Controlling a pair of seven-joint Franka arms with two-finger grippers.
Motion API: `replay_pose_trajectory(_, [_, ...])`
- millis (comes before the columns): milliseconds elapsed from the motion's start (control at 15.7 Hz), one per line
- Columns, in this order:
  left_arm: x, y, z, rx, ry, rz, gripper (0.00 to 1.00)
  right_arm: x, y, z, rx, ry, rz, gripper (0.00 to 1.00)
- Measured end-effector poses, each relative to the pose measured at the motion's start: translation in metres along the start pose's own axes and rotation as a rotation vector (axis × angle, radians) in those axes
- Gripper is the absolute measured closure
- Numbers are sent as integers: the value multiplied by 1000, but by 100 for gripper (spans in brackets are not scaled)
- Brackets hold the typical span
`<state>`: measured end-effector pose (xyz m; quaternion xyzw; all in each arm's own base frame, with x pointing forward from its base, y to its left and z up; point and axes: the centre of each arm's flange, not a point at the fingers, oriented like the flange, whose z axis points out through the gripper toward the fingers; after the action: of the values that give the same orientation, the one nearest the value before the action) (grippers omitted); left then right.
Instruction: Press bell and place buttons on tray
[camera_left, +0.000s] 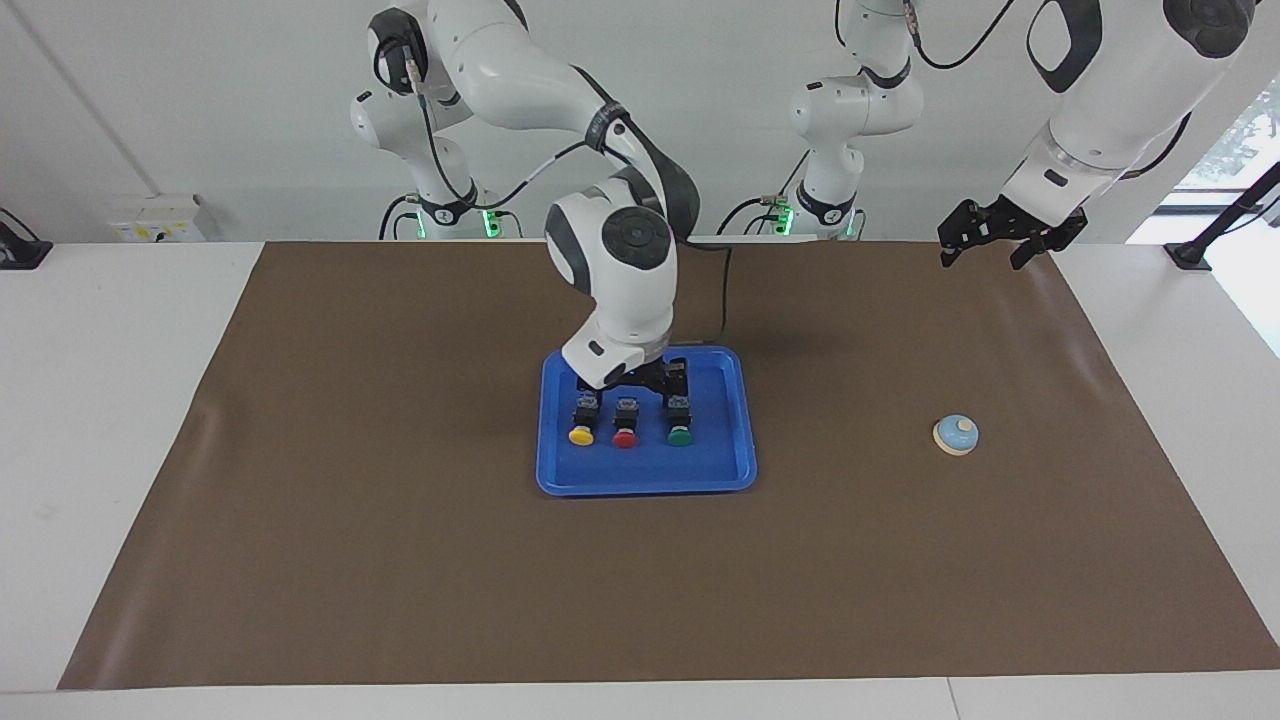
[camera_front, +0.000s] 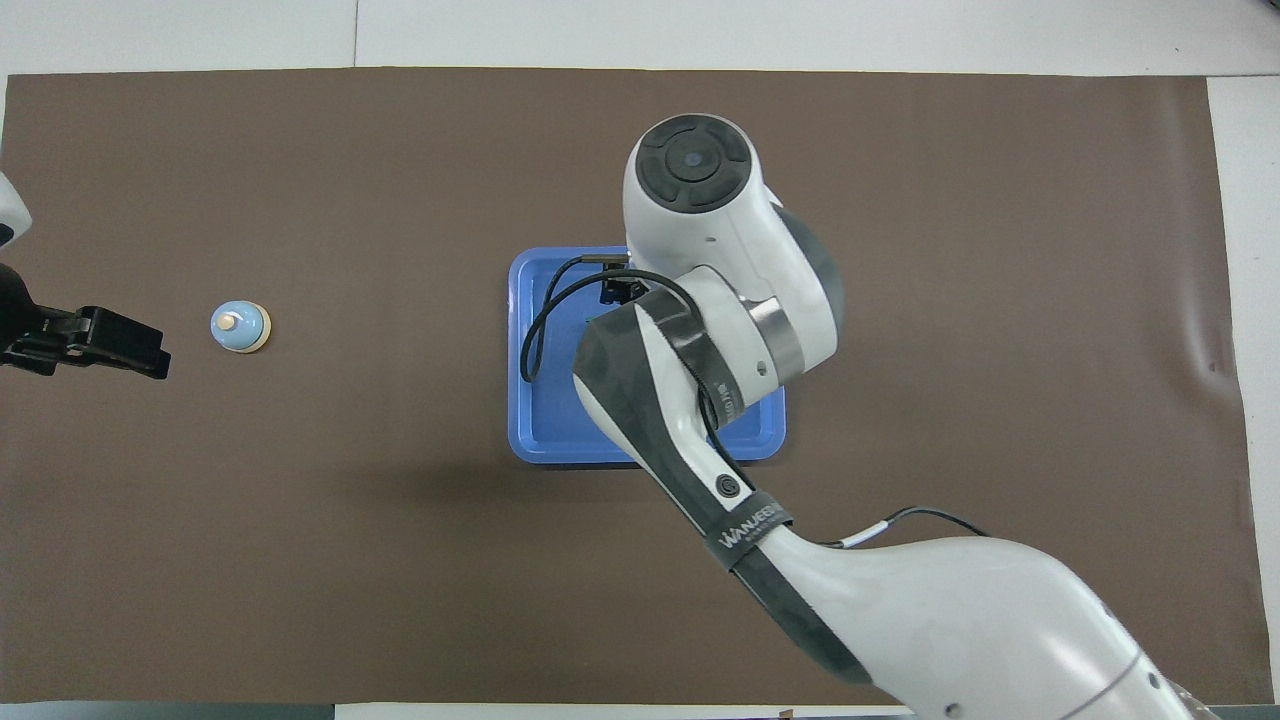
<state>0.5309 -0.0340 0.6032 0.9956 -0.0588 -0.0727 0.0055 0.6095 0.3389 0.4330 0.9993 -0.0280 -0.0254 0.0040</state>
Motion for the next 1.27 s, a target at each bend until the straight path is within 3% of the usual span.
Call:
replay_pose_trajectory(318, [0,0,0,0,0,0,0,-5,153,-71,25,-29,-99,0])
replay_pose_trajectory(636, [0,0,0,0,0,0,0,-49,279,-142,41,-30,-92,0])
replay_pose_trajectory(890, [0,0,0,0,0,0,0,-74,330,-170,23,-23,-73,0])
replay_pose_trajectory(1272, [0,0,0,0,0,0,0,-72,355,-159,25,-42,-40,0])
